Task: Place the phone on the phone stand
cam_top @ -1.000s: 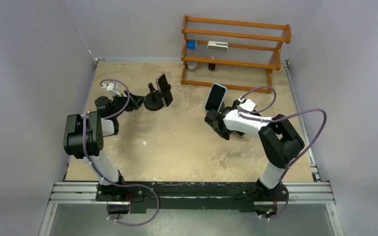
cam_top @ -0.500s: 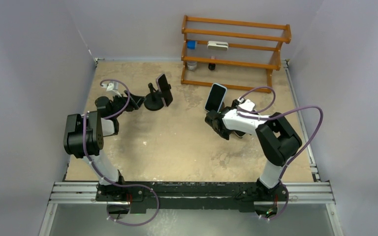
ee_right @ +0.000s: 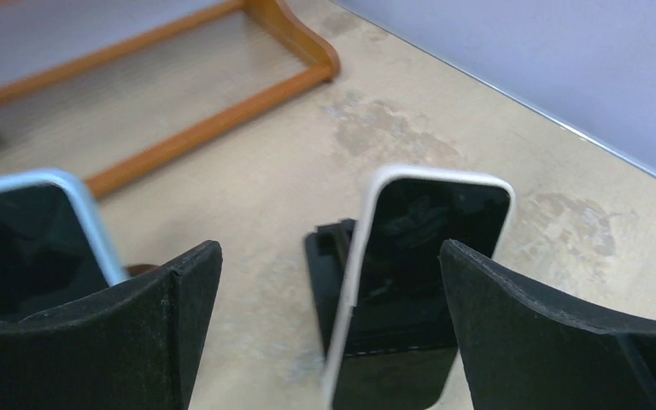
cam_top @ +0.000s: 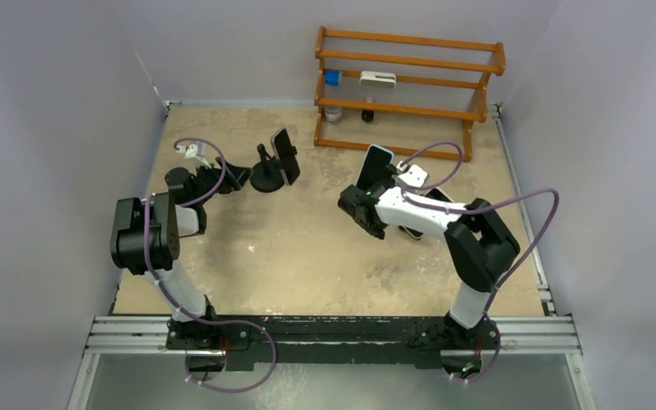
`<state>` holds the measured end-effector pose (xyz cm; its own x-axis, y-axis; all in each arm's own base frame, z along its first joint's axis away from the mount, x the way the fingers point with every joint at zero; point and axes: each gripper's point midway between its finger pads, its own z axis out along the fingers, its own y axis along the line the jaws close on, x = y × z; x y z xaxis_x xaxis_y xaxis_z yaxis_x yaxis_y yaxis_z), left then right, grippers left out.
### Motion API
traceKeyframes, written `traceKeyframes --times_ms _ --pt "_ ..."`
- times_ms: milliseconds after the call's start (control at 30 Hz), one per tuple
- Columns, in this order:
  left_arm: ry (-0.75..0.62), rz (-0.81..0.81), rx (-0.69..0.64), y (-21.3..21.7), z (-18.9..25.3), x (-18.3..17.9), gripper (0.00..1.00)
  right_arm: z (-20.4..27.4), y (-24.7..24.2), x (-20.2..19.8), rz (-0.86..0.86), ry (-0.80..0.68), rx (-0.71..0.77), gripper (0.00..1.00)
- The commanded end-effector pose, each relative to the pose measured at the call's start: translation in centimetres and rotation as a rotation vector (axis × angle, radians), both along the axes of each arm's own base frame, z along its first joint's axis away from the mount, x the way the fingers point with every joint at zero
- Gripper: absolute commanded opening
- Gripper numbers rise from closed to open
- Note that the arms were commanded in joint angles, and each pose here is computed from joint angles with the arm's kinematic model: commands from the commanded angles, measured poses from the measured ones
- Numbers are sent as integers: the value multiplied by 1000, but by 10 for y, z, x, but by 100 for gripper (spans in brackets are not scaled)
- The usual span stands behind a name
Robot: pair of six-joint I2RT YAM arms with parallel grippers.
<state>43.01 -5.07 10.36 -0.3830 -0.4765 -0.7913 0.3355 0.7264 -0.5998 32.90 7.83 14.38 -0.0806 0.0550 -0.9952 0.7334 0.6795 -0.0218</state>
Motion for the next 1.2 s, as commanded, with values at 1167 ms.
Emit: traceKeyframes --times_ms 1167 --pt "-74 -79 -47 -15 18 6 75 308 -9 90 -144 -1637 996 98"
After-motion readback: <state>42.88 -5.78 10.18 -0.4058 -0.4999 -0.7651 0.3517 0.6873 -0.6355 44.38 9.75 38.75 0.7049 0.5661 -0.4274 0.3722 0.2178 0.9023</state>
